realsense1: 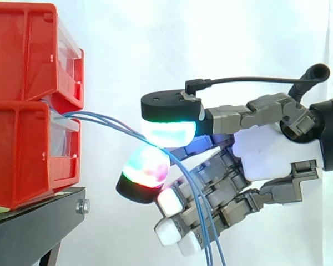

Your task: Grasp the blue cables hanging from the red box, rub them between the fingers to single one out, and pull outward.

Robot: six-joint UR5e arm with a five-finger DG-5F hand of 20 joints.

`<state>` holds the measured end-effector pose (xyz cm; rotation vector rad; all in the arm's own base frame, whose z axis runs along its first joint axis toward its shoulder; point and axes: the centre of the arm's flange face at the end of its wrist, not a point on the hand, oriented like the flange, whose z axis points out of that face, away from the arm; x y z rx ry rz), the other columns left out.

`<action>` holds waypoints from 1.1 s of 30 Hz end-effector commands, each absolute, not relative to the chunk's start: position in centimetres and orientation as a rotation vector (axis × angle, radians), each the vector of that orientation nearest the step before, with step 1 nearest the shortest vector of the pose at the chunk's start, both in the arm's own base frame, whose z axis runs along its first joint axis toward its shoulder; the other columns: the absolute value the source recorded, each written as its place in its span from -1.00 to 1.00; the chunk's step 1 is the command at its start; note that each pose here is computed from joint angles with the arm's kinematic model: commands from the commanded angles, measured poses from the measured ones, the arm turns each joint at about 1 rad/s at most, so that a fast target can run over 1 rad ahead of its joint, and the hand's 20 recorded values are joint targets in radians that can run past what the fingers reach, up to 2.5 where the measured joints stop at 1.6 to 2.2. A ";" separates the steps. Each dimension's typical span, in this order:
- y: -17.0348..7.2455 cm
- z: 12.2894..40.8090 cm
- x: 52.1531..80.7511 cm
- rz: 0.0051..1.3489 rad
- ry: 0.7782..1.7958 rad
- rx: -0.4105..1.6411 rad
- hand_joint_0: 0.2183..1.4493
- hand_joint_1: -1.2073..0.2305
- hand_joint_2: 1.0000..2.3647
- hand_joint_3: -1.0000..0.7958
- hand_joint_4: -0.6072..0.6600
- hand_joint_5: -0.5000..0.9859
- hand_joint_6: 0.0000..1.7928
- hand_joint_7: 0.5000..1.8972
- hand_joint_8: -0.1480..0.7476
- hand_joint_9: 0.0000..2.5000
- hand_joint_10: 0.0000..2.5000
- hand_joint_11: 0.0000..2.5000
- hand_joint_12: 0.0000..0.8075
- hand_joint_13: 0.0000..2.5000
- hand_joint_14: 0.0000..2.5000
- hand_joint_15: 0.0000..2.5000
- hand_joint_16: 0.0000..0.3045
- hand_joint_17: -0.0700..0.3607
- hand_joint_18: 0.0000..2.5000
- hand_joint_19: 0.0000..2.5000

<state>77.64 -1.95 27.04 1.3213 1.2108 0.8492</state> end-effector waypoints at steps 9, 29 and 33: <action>-2.0 27.6 77.5 0.851 1.207 1.320 -0.28 -0.53 -0.97 0.03 0.01 -0.54 0.00 -0.04 0.03 -0.23 -0.98 -0.51 -0.08 -0.32 -0.99 -0.64 -0.68 -0.17 -0.42 -0.70; -2.0 27.4 77.3 0.836 1.231 1.329 -0.29 -0.51 -1.00 -0.44 0.18 -0.54 0.00 -0.28 0.00 -0.23 -0.98 -0.51 -0.11 -0.32 -0.98 -0.63 -0.67 -0.16 -0.38 -0.67; -2.1 27.4 77.3 0.835 1.230 1.330 -0.49 -0.34 -1.00 -0.44 0.16 -0.55 -0.01 -0.33 0.00 -0.21 -0.98 -0.50 -0.07 -0.31 -0.98 -0.62 -0.65 -0.12 -0.38 -0.65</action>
